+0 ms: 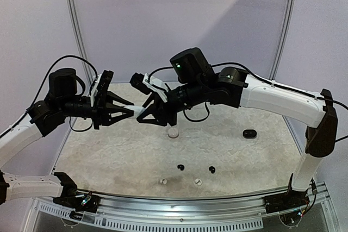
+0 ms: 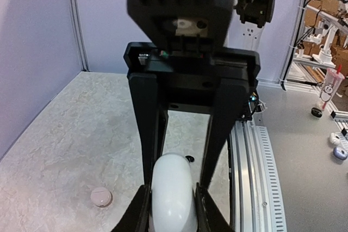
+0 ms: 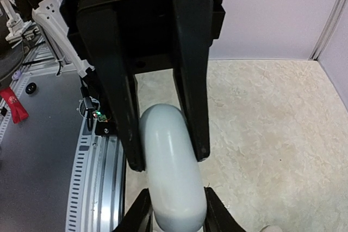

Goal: Insert the wireless bluetooth earbuds into the charging case

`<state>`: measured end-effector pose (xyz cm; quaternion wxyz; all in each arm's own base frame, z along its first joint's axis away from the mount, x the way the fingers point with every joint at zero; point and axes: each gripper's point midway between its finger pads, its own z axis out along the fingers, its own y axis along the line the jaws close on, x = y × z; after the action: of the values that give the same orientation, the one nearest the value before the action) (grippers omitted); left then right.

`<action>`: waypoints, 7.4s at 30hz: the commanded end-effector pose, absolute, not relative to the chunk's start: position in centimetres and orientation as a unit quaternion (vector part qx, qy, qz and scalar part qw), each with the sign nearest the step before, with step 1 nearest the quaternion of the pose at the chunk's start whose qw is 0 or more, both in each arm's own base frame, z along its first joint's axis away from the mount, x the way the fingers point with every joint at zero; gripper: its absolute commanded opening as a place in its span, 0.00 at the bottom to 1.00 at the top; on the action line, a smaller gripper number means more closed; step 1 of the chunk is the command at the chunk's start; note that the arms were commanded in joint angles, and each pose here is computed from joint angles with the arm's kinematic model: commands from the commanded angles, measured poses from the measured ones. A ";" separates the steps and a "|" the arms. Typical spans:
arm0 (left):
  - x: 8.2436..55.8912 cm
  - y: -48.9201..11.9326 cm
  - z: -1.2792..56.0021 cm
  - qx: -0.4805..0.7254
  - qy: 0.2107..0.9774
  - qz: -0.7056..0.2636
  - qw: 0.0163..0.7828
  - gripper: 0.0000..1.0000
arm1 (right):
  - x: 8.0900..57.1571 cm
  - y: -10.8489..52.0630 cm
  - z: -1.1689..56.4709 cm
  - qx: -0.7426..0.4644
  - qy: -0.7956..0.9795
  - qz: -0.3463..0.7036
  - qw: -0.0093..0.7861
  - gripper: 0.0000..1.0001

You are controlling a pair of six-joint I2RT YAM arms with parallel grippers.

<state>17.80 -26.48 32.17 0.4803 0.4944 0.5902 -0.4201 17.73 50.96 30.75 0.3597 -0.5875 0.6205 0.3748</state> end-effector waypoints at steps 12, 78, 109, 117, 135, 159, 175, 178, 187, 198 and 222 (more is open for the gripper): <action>16.4 -26.1 30.4 0.513 0.584 -0.429 0.460 0.76 | 18.2 50.3 31.8 -0.590 0.611 0.362 0.385 0.00; 15.4 -25.9 28.5 0.599 0.525 -0.363 0.484 0.00 | 23.2 49.9 31.2 -0.516 0.674 0.330 0.413 0.60; 18.0 -25.9 27.4 0.483 0.611 -0.410 0.475 0.00 | 25.6 46.5 33.6 -0.458 0.706 0.357 0.406 0.68; 17.9 -25.6 27.3 0.480 0.611 -0.407 0.480 0.00 | 27.1 36.6 20.2 -0.311 0.904 0.203 0.211 0.40; 16.1 -25.6 26.1 0.521 0.578 -0.412 0.474 0.00 | 17.9 45.9 29.0 -0.456 0.713 0.402 0.349 0.68; 15.2 -25.8 26.3 0.531 0.563 -0.425 0.470 0.00 | 15.4 51.9 28.5 -0.548 0.635 0.448 0.310 0.37; 15.9 -25.8 26.3 0.507 0.579 -0.430 0.473 0.00 | 16.0 51.3 29.0 -0.563 0.632 0.416 0.333 0.00; 16.4 -25.7 26.1 0.477 0.592 -0.441 0.476 0.45 | 16.1 50.9 30.7 -0.559 0.619 0.418 0.361 0.00; 16.9 -25.5 26.1 0.468 0.586 -0.433 0.500 0.46 | 16.2 50.3 33.6 -0.552 0.600 0.421 0.397 0.00; 17.0 -25.8 29.2 0.463 0.549 -0.442 0.537 0.48 | 16.2 50.4 33.4 -0.555 0.601 0.420 0.393 0.00; 16.3 -26.1 29.4 0.470 0.547 -0.463 0.515 0.34 | 16.5 50.7 33.3 -0.560 0.598 0.411 0.399 0.00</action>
<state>16.54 -26.05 29.47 0.5202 0.4664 0.5472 -0.4609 16.29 50.55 31.63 0.3783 -0.5627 0.6102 0.4098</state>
